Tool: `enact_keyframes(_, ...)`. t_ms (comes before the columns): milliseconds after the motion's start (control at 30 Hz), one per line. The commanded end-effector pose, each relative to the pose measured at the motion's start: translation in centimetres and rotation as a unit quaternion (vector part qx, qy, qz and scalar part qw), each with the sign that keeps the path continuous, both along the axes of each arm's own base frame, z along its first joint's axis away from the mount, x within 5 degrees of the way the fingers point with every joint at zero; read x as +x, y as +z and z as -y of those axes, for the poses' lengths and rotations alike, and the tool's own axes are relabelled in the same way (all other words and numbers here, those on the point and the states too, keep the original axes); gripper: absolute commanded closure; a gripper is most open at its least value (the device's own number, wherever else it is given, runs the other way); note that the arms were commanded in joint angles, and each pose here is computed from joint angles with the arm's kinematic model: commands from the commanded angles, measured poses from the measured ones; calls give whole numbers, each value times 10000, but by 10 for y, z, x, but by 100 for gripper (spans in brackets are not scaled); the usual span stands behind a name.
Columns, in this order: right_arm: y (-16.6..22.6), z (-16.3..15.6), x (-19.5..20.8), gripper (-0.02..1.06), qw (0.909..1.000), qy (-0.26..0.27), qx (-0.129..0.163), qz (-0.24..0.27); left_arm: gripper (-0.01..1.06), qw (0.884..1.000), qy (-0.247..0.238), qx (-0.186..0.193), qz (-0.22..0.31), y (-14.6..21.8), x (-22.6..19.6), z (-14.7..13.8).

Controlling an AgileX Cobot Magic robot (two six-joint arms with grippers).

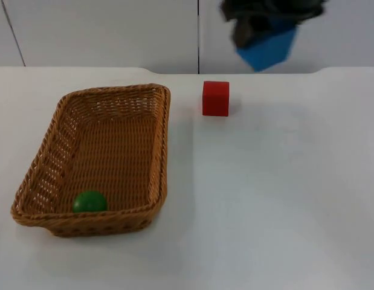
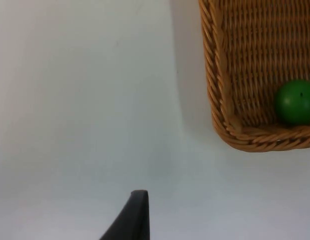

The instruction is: Place all geometric objects except the red cube into the basket.

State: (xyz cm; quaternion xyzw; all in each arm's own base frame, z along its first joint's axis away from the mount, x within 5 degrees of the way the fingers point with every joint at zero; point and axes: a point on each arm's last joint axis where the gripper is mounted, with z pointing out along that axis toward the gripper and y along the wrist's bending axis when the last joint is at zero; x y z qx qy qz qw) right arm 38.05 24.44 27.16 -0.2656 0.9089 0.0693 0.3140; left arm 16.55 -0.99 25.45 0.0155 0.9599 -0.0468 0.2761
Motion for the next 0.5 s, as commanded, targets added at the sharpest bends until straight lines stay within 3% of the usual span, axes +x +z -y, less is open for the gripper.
enact_keyframes(0, -4, -47, 1, 104, 9989, 466, 31, 33, 0, 10000, -11, -6, 59, 0, 0, 1)
enact_keyframes(33, -4, -47, 1, 104, 9989, 466, 31, 33, 0, 10000, -11, -6, 59, 0, 0, 1)
enact_keyframes(133, -22, -101, 5, 104, 9957, 919, 82, 90, 0, 9999, -14, 27, 107, 1, 1, 0)
enact_keyframes(200, -21, -106, 6, 104, 9953, 952, 127, 132, 0, 9999, -16, 38, 119, 1, 1, 0)
enact_keyframes(333, -53, -149, 6, 104, 9918, 1222, 298, 209, 0, 9999, -26, 85, 140, 1, 1, -1)
enact_keyframes(467, -84, -167, 4, 104, 9900, 1349, 332, 243, 0, 9999, -31, 93, 121, 1, 1, -1)
